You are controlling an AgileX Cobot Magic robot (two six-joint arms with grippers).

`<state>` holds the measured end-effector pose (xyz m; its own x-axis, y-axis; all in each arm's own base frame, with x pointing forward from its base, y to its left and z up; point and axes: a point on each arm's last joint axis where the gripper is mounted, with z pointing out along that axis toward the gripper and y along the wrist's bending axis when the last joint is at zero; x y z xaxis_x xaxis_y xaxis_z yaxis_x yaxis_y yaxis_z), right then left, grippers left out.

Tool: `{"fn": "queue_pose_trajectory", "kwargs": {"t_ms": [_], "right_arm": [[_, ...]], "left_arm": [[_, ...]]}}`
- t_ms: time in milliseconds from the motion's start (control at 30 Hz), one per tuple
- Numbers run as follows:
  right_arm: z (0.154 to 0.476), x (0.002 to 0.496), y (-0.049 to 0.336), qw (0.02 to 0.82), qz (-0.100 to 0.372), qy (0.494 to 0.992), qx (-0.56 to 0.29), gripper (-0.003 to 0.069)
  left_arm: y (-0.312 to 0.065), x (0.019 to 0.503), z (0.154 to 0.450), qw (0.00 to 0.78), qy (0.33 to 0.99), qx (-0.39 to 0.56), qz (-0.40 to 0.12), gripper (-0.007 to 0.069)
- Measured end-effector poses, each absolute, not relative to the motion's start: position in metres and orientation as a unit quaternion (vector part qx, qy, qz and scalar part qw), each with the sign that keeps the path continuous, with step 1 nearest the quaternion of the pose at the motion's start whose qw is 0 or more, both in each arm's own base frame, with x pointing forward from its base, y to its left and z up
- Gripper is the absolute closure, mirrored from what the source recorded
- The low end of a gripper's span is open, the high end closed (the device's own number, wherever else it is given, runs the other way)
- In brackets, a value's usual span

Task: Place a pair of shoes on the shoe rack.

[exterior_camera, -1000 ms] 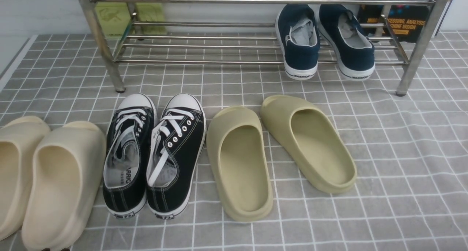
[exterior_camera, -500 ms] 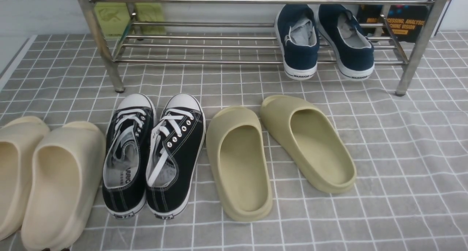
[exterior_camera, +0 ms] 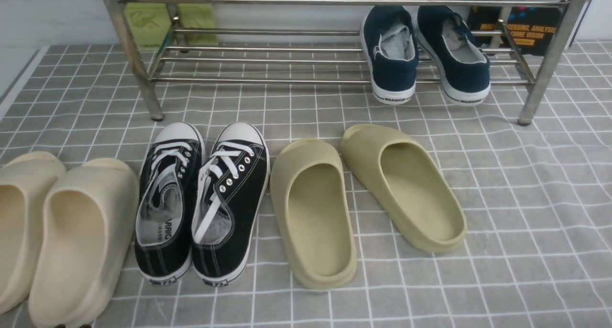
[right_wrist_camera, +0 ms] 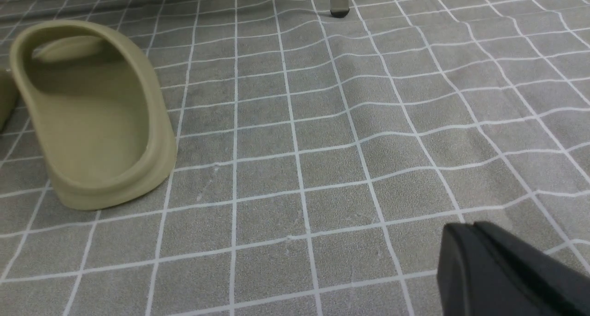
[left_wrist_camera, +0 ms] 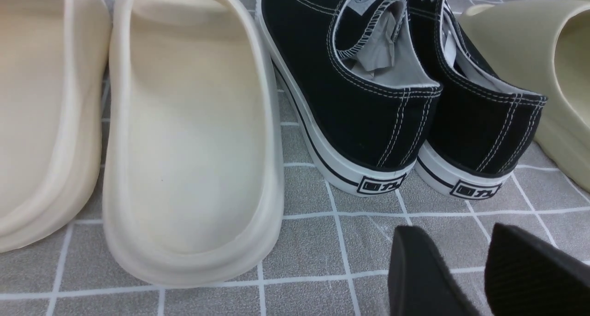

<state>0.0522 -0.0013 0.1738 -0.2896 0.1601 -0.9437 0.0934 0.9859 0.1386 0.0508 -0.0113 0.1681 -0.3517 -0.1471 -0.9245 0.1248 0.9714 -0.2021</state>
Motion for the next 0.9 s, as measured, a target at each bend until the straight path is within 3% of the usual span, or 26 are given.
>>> {"fn": "queue_pose_trajectory", "kwargs": {"t_ms": [900], "right_arm": [[0.1738, 0.0522, -0.0014, 0.591, 0.027, 0.803, 0.078, 0.0611]], "left_arm": [[-0.0113, 0.0508, 0.1681, 0.569, 0.813, -0.007, -0.119, 0.0387]]}}
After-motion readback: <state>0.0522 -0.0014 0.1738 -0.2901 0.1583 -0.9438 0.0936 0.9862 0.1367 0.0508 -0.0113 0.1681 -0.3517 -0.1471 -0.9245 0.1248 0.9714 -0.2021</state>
